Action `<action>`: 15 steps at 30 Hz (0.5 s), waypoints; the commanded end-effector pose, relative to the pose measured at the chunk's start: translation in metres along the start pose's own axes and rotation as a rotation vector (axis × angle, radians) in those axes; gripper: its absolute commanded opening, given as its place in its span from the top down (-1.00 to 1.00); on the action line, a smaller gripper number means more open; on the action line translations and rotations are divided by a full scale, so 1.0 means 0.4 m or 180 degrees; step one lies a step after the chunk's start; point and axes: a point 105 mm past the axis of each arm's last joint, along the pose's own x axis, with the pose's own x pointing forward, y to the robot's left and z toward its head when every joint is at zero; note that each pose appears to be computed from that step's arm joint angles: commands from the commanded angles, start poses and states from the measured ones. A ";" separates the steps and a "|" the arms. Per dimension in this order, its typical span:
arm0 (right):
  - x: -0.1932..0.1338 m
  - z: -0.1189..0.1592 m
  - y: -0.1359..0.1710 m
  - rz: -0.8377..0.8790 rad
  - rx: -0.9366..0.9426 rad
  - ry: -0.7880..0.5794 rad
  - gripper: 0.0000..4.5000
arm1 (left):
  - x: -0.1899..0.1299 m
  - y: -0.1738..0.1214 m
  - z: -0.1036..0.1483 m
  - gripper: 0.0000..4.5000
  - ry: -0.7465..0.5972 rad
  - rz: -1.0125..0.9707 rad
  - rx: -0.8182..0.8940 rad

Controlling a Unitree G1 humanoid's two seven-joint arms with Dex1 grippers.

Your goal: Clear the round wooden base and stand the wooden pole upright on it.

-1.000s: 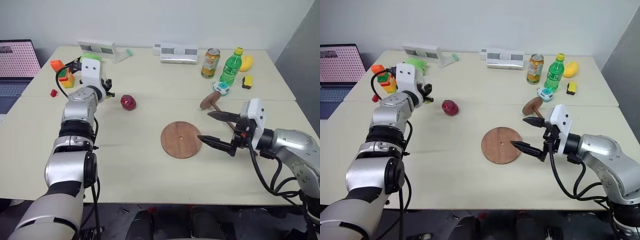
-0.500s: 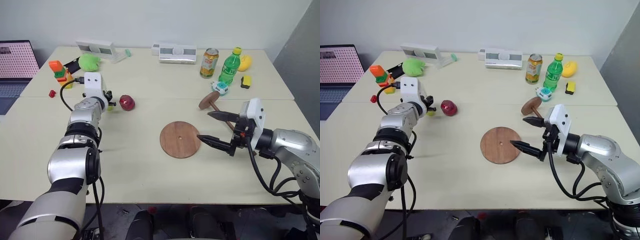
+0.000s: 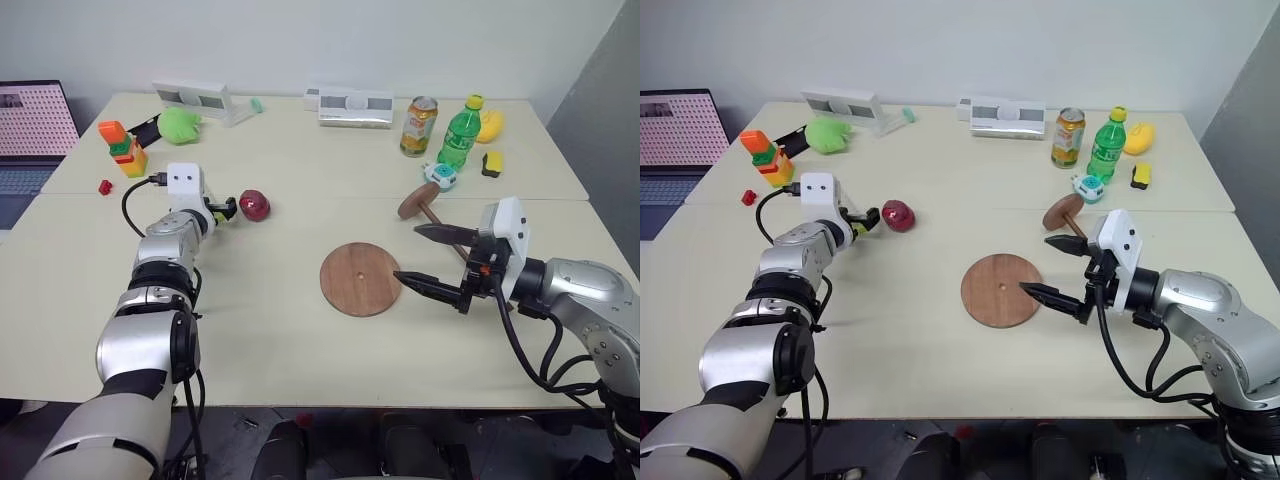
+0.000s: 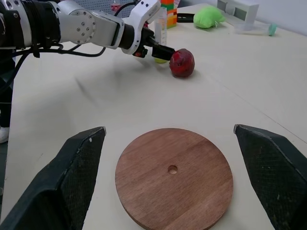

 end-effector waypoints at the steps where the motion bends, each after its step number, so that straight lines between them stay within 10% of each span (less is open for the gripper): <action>1: 0.002 0.029 0.005 0.0009 -0.0146 -0.0114 -1.00 | -0.010 -0.007 0.042 -0.99 -0.0136 -0.0096 0.0128; 15: -0.002 0.022 0.007 0.0024 -0.0113 -0.0102 -1.00 | -0.126 0.003 0.047 -0.99 0.0106 -0.0348 0.0472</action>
